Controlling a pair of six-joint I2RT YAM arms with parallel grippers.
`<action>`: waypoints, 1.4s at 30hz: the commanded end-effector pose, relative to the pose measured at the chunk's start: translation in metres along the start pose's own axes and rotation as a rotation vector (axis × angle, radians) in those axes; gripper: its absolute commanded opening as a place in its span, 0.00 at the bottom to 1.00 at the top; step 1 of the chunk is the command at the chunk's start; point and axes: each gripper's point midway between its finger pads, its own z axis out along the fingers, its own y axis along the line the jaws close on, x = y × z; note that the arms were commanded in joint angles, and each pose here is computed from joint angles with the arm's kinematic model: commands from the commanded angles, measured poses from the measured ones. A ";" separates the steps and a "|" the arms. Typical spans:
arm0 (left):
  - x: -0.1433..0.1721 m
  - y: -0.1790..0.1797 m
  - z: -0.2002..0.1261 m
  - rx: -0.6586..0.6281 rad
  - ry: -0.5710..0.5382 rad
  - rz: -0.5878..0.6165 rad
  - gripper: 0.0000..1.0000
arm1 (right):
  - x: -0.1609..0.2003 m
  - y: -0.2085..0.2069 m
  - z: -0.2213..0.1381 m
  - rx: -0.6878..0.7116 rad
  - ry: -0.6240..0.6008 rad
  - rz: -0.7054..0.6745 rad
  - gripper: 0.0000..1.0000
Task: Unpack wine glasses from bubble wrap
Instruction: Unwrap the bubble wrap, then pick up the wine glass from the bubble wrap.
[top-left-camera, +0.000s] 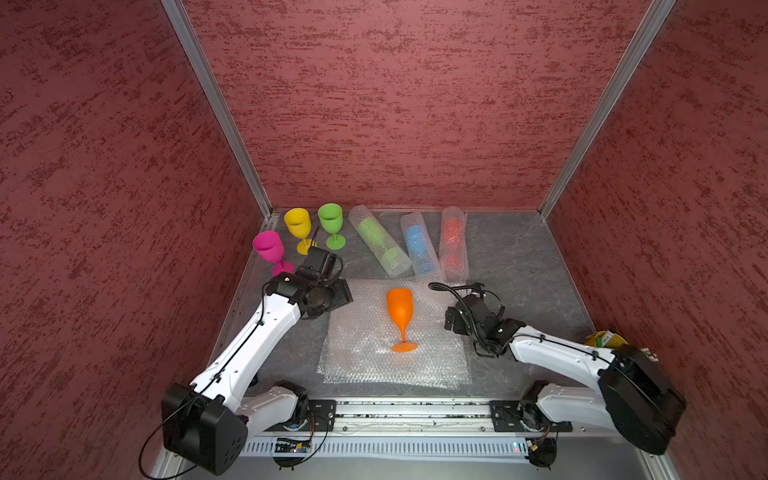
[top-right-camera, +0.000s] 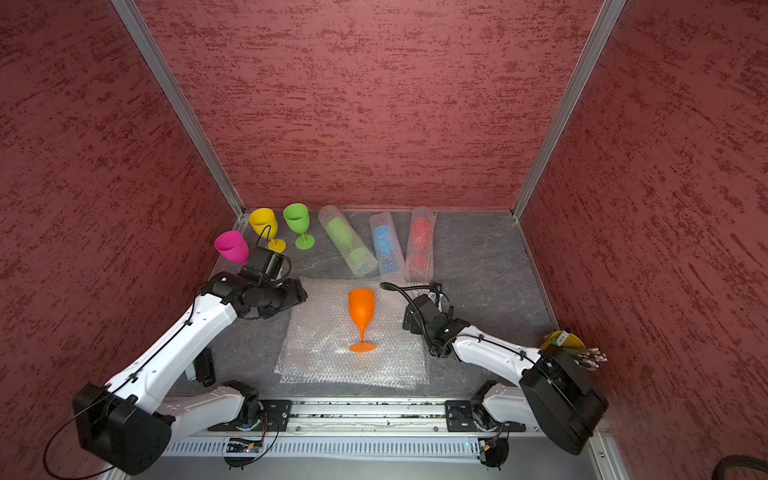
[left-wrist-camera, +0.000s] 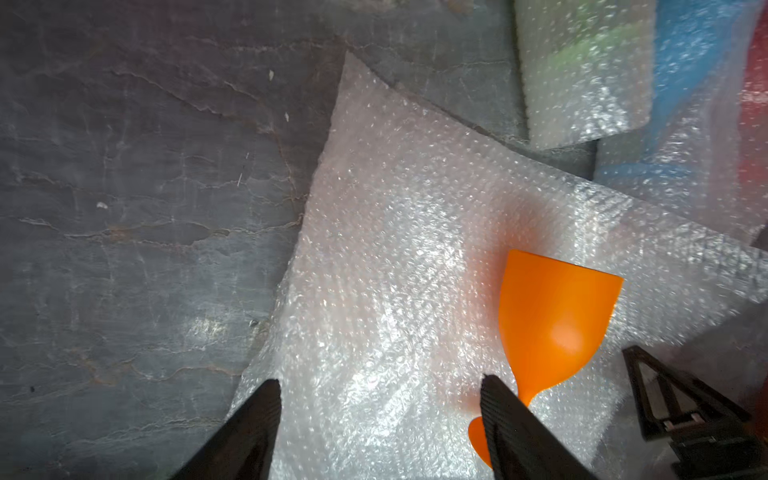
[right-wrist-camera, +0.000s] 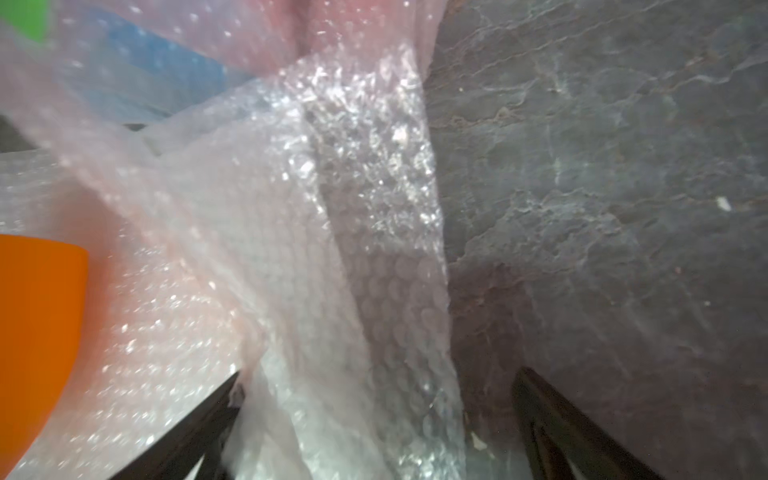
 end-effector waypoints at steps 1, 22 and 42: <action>0.002 -0.014 -0.014 -0.002 -0.029 0.119 0.77 | -0.007 0.018 0.003 -0.090 0.023 -0.030 0.92; 0.029 -0.053 0.016 0.134 0.071 0.134 0.79 | -0.010 -0.020 0.014 0.132 0.020 -0.105 0.15; 0.055 -0.134 0.082 0.057 0.485 0.201 1.00 | -0.079 0.016 -0.055 -0.049 -0.153 0.029 0.97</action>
